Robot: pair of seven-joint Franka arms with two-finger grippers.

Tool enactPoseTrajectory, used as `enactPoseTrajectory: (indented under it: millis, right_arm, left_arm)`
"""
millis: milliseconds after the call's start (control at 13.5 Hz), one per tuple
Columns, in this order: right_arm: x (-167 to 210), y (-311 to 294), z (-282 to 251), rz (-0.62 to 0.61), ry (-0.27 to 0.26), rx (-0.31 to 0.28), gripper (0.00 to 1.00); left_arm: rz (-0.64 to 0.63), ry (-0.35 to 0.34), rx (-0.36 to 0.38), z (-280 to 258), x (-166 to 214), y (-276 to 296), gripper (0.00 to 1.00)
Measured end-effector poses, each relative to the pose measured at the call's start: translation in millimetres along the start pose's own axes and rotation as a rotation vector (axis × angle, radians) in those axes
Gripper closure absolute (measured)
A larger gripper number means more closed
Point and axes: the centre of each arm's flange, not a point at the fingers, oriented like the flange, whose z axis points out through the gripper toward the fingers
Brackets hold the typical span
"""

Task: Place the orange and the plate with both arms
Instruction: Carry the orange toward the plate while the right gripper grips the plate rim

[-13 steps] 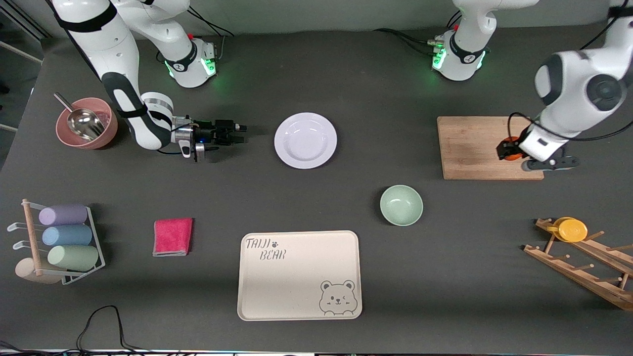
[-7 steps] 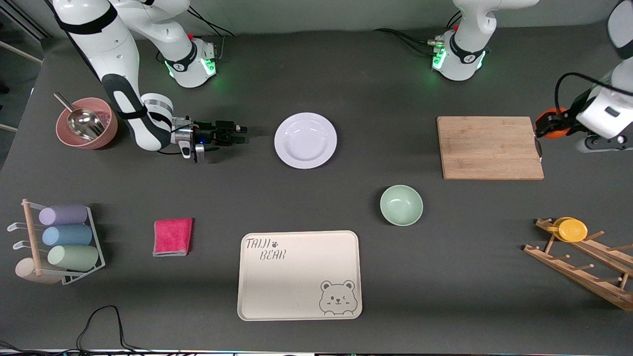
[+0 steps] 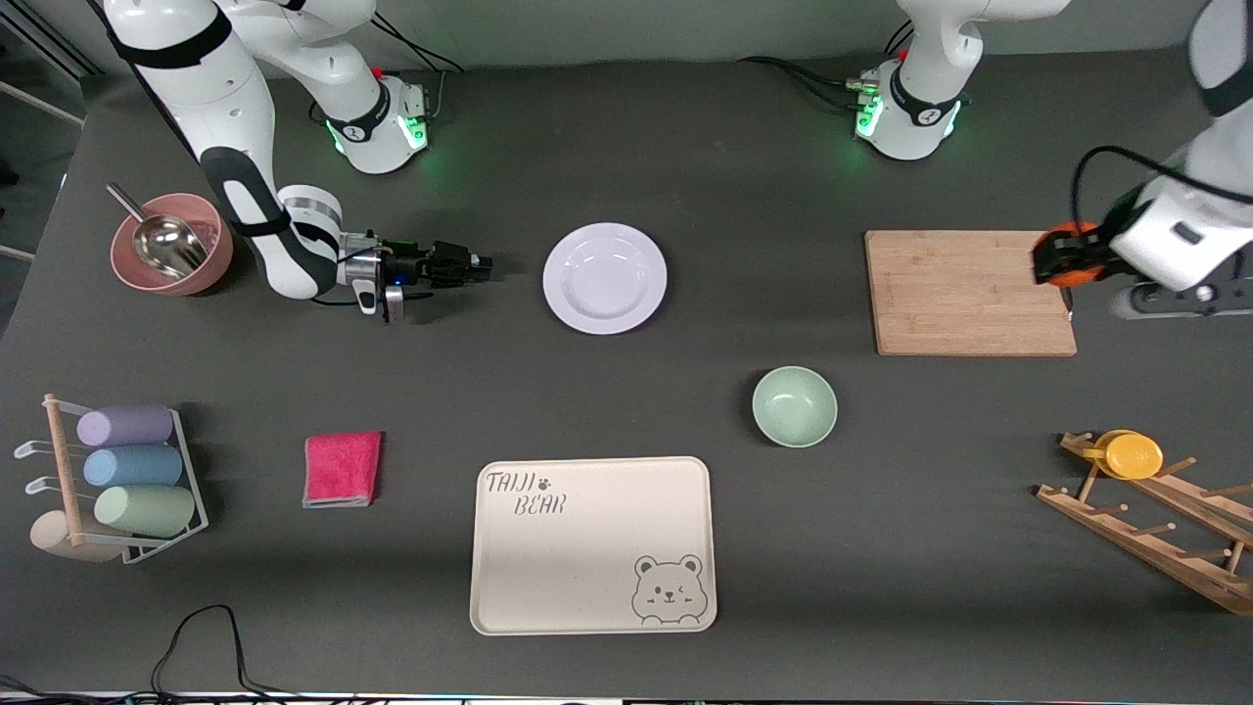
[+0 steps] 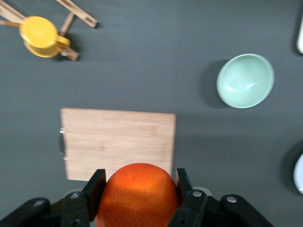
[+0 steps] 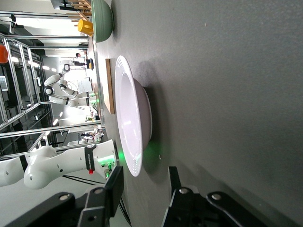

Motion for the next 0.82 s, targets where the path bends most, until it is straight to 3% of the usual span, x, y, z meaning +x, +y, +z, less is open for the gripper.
enactPoseTrajectory:
  millis: [445, 817]
  right_arm:
    - [0.1, 1.1, -0.5, 0.001, 0.001, -0.001, 0.62]
    - [0.1, 6.1, 0.3, 0.006, -0.002, -0.005, 0.62]
  left_arm:
    - [-0.161, 0.013, -0.035, 57.9, -16.3, 213.4, 0.34]
    - [-0.258, -0.022, -0.09, 144.7, -44.3, 334.0, 0.34]
